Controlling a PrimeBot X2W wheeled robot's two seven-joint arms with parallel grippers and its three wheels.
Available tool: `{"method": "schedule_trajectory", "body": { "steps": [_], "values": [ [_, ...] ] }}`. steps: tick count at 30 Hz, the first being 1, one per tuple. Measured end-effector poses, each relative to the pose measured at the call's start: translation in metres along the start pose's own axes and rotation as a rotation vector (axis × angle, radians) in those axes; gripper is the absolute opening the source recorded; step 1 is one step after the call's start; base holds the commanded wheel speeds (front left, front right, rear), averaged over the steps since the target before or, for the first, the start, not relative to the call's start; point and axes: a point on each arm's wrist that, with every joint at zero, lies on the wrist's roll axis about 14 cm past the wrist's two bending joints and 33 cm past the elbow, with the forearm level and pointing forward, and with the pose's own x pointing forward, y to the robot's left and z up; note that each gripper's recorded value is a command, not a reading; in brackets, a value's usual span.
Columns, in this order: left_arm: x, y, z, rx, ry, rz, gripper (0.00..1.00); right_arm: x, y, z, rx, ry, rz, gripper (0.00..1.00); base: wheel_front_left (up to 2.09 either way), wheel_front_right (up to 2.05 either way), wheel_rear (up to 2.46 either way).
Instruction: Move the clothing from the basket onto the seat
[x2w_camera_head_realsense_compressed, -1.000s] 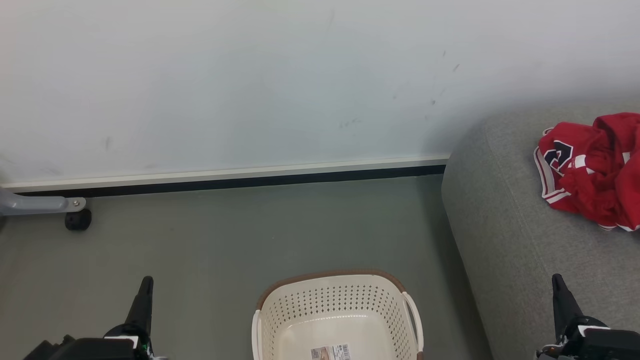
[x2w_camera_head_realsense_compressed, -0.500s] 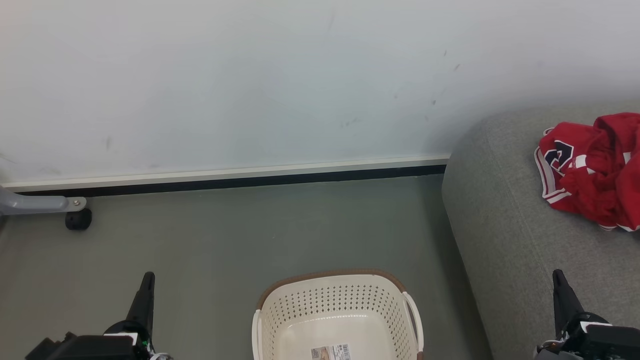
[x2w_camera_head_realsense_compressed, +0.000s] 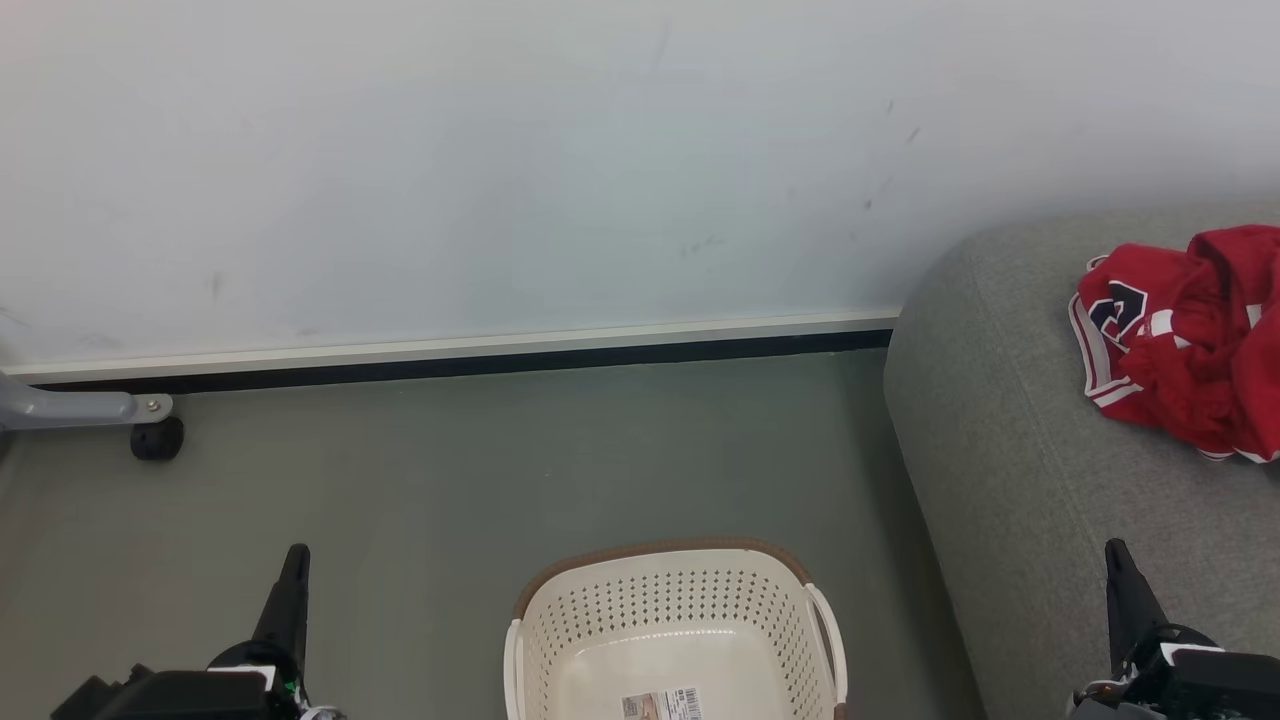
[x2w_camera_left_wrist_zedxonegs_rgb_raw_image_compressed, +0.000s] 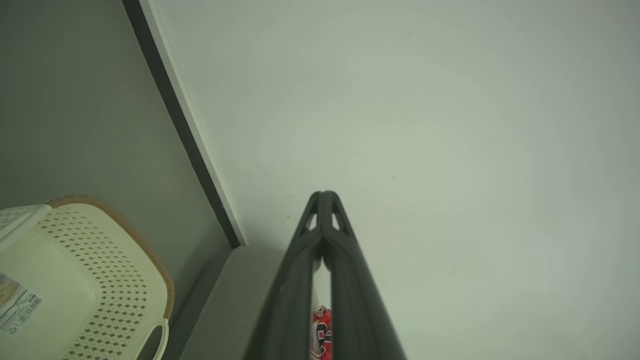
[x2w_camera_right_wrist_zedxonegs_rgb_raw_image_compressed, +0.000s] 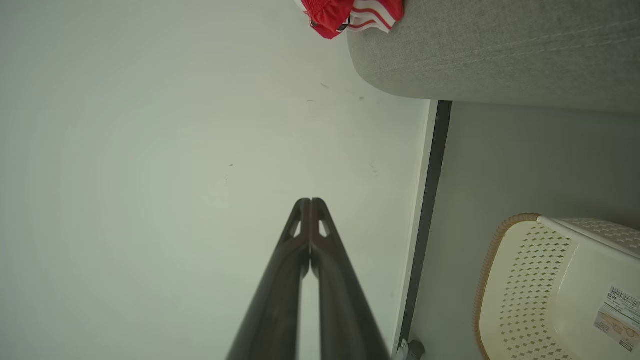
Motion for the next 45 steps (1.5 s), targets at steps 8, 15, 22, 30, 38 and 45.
{"method": "schedule_trajectory", "body": {
  "steps": [8,15,22,30,38,45],
  "values": [
    [0.0000,0.0000,0.0000,0.000,0.000,0.000,0.00,0.0000,0.0000,0.0000,0.000,0.000,0.000,0.00,0.00,0.00,0.00],
    [0.0000,0.0001,0.0000,0.000,0.000,0.000,0.00,0.0000,0.0000,0.0000,0.000,0.000,0.000,0.00,0.00,0.00,0.00],
    [0.0000,0.0001,-0.0001,0.000,0.000,0.000,0.00,0.0000,0.0000,0.0000,0.000,0.000,0.000,0.00,0.00,0.00,0.00],
    [0.0000,0.0001,-0.0001,0.000,0.000,0.000,0.00,0.0000,0.0000,0.0000,0.000,0.000,0.000,0.00,0.00,0.00,0.00],
    [0.0000,0.0002,-0.0001,0.000,0.000,0.000,0.00,0.0000,0.0001,0.0000,0.000,0.000,0.000,0.00,0.00,0.00,0.00],
    [0.0000,0.0002,-0.0001,0.000,0.000,0.001,0.00,0.0000,0.0001,0.0000,0.000,0.000,0.000,0.00,0.00,0.00,0.00]
  ]
}}
